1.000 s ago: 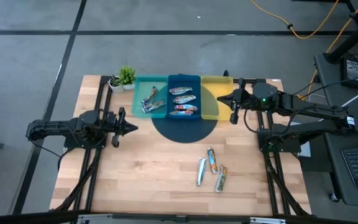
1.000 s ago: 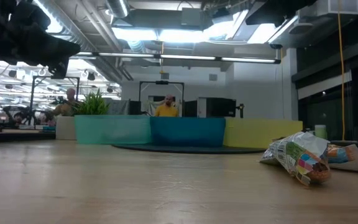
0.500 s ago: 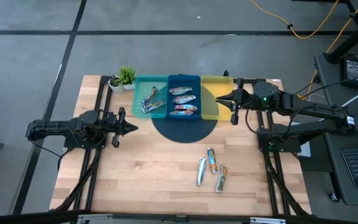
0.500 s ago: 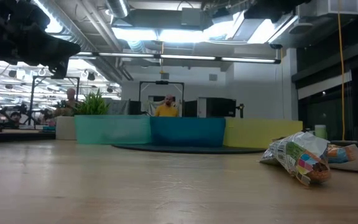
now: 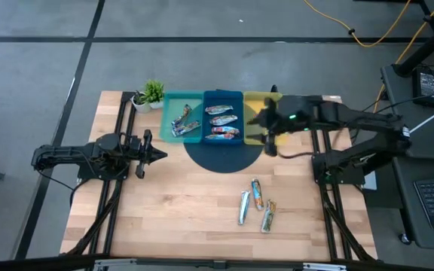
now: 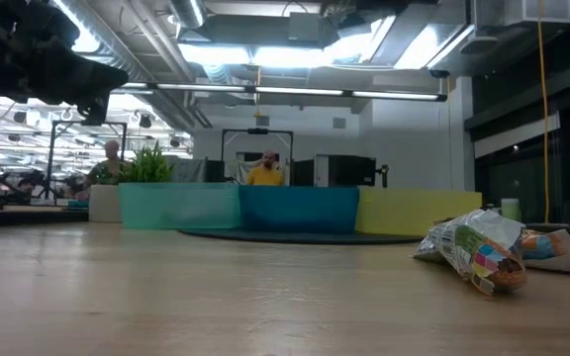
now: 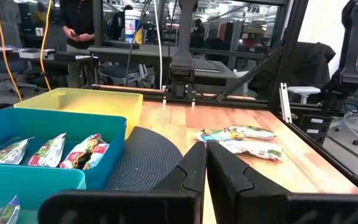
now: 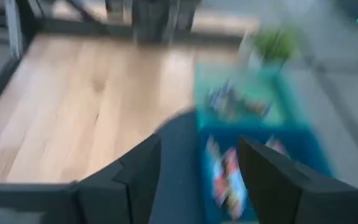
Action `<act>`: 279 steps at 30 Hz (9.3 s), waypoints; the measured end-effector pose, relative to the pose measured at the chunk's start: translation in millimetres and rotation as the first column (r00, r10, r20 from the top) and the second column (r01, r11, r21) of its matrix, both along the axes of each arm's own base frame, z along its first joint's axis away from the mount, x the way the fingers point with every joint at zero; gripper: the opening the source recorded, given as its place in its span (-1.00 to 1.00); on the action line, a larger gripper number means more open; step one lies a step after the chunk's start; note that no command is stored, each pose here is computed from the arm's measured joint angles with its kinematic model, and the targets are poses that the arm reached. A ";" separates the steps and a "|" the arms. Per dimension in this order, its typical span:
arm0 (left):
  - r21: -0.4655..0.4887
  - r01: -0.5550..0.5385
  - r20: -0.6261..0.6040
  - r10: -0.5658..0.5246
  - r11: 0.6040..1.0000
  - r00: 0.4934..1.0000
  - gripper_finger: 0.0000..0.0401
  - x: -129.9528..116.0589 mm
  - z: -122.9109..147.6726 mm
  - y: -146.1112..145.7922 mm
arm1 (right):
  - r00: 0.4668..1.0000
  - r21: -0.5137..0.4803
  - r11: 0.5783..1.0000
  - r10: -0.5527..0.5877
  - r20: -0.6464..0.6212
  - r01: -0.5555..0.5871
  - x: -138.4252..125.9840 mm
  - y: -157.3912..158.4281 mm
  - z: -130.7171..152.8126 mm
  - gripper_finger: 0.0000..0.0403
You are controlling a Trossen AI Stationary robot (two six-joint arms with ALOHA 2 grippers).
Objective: Pick and place Granola Bars by type
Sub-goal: Put the middle yellow granola bar into the yellow bin, then put the right yellow granola bar into the yellow bin
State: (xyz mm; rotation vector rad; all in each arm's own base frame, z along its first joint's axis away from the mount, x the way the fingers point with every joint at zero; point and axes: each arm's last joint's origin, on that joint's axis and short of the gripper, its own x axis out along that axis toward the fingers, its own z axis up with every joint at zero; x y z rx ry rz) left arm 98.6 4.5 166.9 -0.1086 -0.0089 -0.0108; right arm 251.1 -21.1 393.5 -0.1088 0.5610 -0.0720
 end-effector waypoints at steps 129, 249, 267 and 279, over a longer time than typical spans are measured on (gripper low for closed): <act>0.000 0.000 0.000 0.000 1.000 1.000 -0.96 0.0 0.0 0.0 | 0.556 0.285 0.502 -0.548 -0.625 0.816 33.4 66.8 5.4 -0.90; 0.000 -0.003 0.000 0.003 1.000 1.000 -0.97 0.0 0.0 0.1 | 0.489 0.224 0.489 -0.522 -0.699 0.843 -45.4 -216.1 -237.9 -0.78; 0.000 -0.004 0.000 0.004 1.000 1.000 -0.98 0.0 0.0 0.1 | 0.489 0.133 0.557 -0.560 -0.669 0.820 -23.7 -231.6 -171.9 -0.01; 0.000 -0.004 0.000 0.004 1.000 1.000 -0.98 0.0 0.0 0.1 | 0.520 0.033 0.651 -0.574 -0.633 0.759 3.1 -165.1 -123.8 -0.01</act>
